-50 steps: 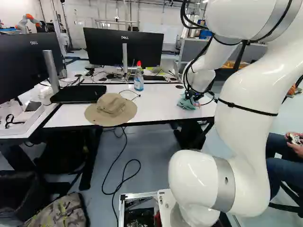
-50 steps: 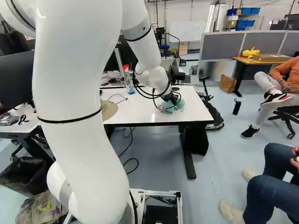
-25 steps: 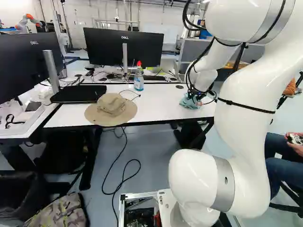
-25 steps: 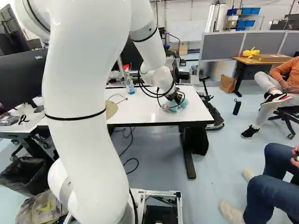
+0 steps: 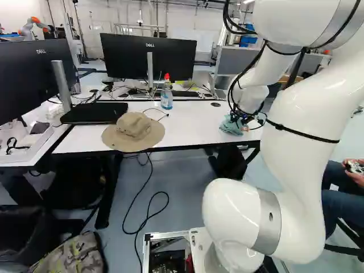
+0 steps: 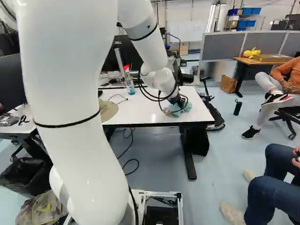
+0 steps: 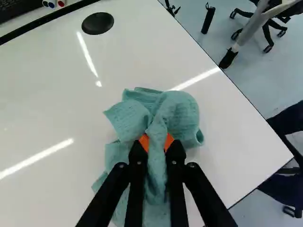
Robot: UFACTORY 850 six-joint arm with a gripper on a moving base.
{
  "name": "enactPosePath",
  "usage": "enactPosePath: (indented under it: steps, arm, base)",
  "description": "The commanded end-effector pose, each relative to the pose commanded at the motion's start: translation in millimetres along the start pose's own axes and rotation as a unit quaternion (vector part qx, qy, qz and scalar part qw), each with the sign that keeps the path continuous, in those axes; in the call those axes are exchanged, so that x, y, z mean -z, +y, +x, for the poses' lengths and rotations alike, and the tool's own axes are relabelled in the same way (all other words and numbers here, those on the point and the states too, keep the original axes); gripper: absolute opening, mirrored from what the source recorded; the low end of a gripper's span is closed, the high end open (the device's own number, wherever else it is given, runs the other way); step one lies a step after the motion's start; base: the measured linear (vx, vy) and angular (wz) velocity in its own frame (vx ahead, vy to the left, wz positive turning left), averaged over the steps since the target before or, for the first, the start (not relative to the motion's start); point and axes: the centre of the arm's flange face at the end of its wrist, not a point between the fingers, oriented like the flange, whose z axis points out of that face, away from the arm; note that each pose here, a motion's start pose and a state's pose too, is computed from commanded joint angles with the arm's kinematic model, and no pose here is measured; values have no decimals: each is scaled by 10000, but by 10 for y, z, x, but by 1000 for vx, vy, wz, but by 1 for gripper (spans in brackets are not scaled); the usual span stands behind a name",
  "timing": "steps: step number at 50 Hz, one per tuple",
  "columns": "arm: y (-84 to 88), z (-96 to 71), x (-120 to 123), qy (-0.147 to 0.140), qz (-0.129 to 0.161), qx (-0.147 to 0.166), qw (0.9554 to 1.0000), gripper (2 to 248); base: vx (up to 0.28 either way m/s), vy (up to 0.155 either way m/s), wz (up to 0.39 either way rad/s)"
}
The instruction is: Clean the table with the green towel
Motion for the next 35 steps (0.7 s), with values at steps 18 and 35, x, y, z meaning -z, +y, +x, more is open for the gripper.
enactPosePath:
  steps: [18,35]
  arm:
    - [30,-259,210,-53,-18,-23,10000,53]
    - [-229,-306,246,-61,153,199,9997,53]
  base:
    - [0,0,0]
    - [0,0,0]
